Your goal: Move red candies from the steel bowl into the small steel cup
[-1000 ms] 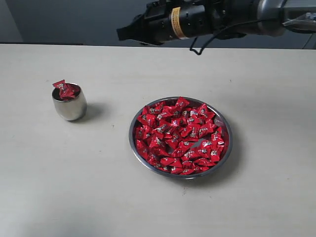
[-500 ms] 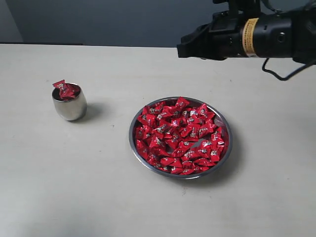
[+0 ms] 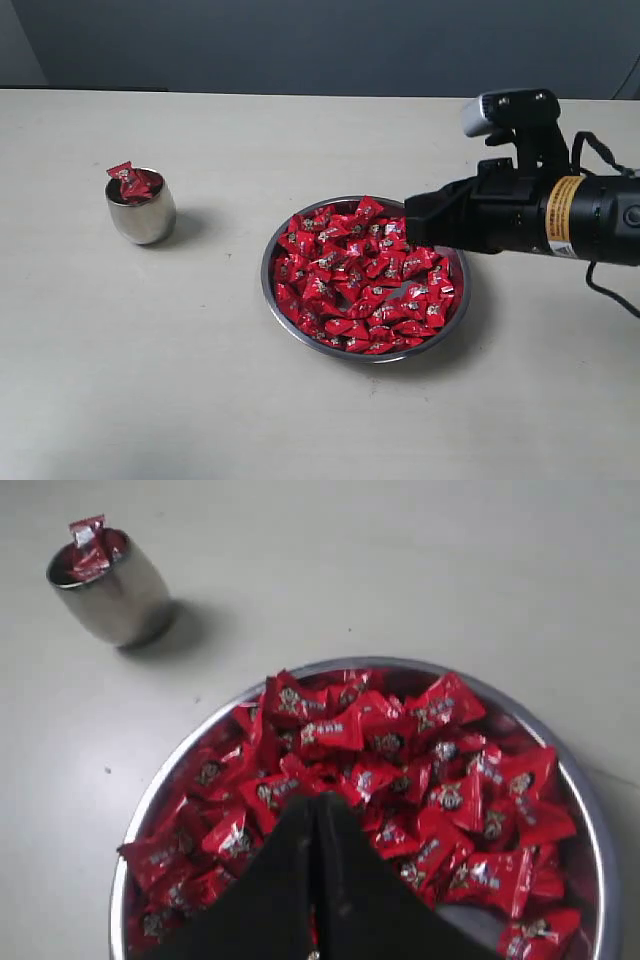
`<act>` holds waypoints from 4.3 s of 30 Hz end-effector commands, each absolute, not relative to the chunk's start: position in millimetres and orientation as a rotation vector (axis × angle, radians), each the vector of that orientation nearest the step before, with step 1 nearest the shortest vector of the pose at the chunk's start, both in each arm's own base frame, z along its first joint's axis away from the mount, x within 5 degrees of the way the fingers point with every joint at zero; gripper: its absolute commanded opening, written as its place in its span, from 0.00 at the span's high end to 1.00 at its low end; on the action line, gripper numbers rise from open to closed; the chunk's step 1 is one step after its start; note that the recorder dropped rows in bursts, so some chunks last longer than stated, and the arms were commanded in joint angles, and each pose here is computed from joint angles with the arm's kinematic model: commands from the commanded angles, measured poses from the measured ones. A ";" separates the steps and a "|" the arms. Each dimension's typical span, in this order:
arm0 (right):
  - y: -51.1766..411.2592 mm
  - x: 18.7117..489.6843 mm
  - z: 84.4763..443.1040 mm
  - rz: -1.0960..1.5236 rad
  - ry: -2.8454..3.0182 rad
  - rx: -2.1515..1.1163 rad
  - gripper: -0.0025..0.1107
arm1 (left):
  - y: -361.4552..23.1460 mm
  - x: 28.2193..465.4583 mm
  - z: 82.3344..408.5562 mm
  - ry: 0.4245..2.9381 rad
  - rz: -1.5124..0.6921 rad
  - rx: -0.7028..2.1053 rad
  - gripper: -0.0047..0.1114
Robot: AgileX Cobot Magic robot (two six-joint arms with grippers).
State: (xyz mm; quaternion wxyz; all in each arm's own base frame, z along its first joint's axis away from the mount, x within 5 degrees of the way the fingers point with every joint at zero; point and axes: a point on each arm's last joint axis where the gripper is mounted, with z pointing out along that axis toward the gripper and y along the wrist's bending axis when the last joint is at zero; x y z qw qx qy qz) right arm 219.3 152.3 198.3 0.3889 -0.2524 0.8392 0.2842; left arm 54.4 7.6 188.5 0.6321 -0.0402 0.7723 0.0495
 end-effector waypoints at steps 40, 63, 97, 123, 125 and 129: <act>170.4 234.2 124.8 0.944 2.487 -0.455 0.67 | 7.6 54.2 187.4 1.767 0.114 -0.093 0.96; 175.8 226.8 110.8 1.078 2.581 -0.438 0.67 | 7.6 54.2 187.4 1.767 0.114 -0.093 0.96; 178.6 239.4 103.2 1.044 2.615 -0.338 0.67 | 7.6 54.2 187.4 1.767 0.114 -0.093 0.96; 183.1 238.6 91.8 1.119 2.643 -0.307 0.67 | 7.6 54.2 187.4 1.767 0.114 -0.093 0.96; 182.4 239.8 98.5 1.103 2.621 -0.311 0.67 | 7.6 54.2 187.4 1.767 0.114 -0.093 0.96; 182.2 245.5 117.7 1.054 2.553 -0.376 0.67 | 7.6 54.2 187.4 1.767 0.114 -0.093 0.96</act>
